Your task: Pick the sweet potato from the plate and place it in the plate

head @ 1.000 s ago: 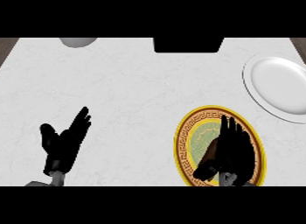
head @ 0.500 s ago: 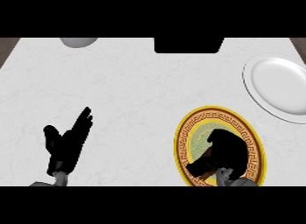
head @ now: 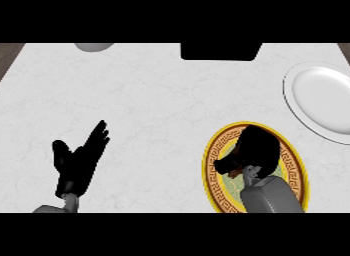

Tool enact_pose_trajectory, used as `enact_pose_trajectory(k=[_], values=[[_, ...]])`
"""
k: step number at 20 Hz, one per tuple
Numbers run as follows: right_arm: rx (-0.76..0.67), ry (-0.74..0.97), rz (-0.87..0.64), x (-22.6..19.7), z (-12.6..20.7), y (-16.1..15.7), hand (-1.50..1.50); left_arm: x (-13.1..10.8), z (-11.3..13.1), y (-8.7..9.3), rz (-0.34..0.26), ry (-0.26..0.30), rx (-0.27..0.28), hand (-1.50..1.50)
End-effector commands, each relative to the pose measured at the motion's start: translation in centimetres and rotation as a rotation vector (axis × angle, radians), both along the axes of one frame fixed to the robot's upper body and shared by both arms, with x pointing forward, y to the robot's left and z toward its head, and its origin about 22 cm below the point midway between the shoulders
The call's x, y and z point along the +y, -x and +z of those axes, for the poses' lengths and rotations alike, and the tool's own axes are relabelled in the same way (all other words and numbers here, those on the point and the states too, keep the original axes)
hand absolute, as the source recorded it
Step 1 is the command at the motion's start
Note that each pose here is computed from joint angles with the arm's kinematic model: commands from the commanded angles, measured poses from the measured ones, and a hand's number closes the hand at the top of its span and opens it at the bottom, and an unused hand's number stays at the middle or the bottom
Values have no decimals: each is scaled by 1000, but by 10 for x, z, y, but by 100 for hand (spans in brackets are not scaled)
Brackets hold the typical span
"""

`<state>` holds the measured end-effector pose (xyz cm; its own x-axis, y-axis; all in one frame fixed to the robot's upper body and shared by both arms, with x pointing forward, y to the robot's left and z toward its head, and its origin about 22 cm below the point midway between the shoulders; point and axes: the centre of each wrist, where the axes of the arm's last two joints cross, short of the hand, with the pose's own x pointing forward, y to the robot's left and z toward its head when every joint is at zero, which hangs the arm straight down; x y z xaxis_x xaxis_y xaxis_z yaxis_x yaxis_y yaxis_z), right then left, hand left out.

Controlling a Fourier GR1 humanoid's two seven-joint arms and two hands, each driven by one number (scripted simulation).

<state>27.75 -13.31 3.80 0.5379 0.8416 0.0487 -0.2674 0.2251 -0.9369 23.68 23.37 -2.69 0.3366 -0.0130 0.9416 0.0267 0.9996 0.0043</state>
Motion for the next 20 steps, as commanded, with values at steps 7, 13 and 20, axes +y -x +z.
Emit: enact_pose_trajectory(k=[7, 13, 20], values=[[-575, -19, -270, 20, 75, -84, 150, -17, 3, -12, -68, 1, -2, 0], [-831, 26, -390, 25, 100, -111, 150, -18, 2, -12, -66, -2, 6, 0], [-1010, -14, -571, 1, 93, -122, 150, -12, 2, -9, -45, 11, 22, 0]])
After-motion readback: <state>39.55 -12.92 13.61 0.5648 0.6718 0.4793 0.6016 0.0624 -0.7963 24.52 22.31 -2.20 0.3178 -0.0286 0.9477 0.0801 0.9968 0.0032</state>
